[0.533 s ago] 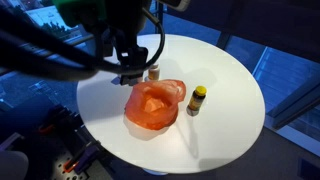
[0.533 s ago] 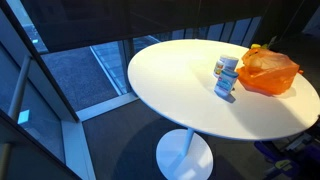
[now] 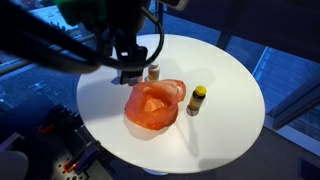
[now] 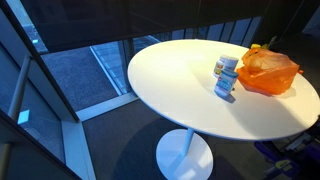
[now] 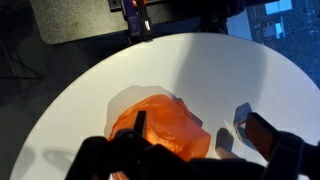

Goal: Put the bottle with the yellow label in the orange plastic bag.

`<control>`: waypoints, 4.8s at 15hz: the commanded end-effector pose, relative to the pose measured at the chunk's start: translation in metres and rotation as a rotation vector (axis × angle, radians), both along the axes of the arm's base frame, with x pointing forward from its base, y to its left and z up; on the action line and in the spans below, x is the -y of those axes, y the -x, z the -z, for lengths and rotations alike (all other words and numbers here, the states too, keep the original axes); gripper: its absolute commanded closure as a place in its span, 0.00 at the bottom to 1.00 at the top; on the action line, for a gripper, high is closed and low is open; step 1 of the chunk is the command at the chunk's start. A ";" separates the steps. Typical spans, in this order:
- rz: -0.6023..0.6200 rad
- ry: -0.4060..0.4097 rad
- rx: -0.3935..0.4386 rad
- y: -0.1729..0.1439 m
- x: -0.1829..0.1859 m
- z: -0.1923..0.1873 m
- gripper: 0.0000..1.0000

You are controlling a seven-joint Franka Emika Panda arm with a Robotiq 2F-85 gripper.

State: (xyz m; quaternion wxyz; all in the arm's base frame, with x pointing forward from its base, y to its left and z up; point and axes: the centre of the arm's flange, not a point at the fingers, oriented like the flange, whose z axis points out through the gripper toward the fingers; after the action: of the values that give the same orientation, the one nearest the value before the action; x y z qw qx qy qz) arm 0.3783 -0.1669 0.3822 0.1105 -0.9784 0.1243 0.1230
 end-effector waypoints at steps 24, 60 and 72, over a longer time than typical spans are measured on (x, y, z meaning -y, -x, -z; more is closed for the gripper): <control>0.306 0.258 0.093 -0.190 -0.060 0.022 0.00; 0.660 0.350 0.007 -0.225 0.111 0.155 0.00; 0.660 0.359 0.020 -0.226 0.098 0.150 0.77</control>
State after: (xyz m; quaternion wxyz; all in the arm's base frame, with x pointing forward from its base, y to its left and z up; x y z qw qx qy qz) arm 0.6048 -0.2671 0.2197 -0.0291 -0.8943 0.4428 0.0585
